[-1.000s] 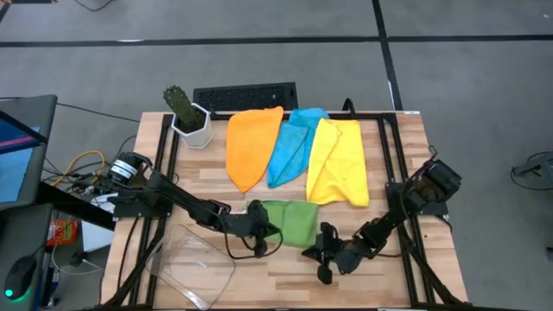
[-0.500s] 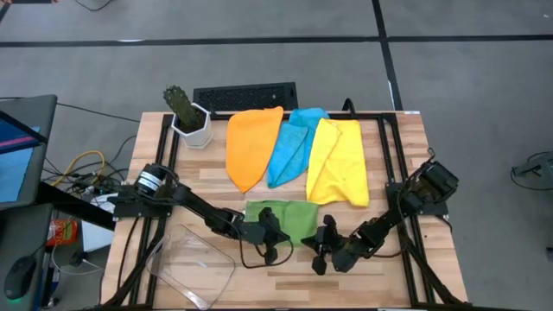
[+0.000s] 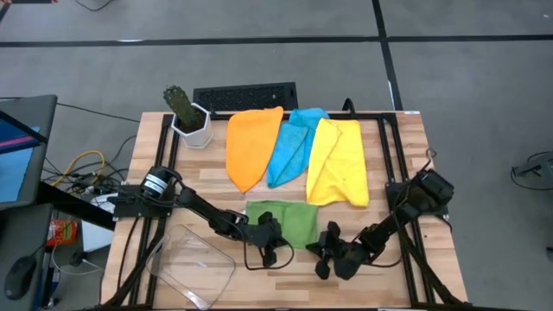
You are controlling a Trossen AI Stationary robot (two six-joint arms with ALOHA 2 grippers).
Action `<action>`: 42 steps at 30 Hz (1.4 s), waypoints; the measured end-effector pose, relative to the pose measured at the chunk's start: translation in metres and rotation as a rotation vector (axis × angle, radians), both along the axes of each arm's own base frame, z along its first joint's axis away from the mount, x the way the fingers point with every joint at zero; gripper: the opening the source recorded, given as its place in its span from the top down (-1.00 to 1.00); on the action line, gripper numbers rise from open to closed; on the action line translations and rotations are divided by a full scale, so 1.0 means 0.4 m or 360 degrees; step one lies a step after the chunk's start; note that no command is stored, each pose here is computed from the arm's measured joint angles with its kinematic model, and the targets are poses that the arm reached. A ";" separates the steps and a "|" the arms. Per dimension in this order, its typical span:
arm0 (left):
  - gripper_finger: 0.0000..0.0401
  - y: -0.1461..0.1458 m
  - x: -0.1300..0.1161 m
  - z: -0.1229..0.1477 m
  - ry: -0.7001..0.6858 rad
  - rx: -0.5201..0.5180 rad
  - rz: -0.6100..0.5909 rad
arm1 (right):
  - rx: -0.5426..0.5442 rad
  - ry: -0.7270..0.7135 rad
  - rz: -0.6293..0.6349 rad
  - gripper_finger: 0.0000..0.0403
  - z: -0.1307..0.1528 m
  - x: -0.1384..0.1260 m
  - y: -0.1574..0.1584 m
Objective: Fold microfiber towels
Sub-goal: Fold the green microfiber towel
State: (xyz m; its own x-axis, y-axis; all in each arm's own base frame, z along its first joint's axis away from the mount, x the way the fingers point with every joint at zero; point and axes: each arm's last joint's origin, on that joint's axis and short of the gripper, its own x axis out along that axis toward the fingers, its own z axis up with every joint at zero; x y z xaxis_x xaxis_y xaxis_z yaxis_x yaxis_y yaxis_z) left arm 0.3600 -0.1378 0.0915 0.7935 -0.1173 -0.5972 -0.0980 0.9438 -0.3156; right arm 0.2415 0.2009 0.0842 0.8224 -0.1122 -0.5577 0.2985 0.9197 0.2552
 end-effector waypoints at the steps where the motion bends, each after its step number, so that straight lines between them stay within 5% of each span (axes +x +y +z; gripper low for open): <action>1: 1.00 0.000 0.000 0.000 0.0001 0.0001 0.0000 | -0.0016 -0.0033 -0.0001 0.88 0.016 0.001 -0.001; 8: 1.00 0.000 -0.001 -0.001 0.0006 0.0005 0.0002 | -0.0345 -0.0139 -0.0208 0.92 0.070 0.014 -0.059; 21: 1.00 0.001 -0.002 -0.002 0.0014 0.0008 0.0001 | -0.0240 0.0075 -0.0402 0.92 -0.036 -0.061 -0.191; 31: 1.00 0.001 -0.003 -0.003 0.0014 0.0013 0.0004 | -0.0143 -0.0320 -0.0076 0.93 0.084 -0.010 -0.106; 42: 1.00 0.007 -0.001 -0.003 0.0012 0.0012 0.0012 | -0.0016 -0.0113 -0.0050 0.89 -0.060 -0.028 -0.056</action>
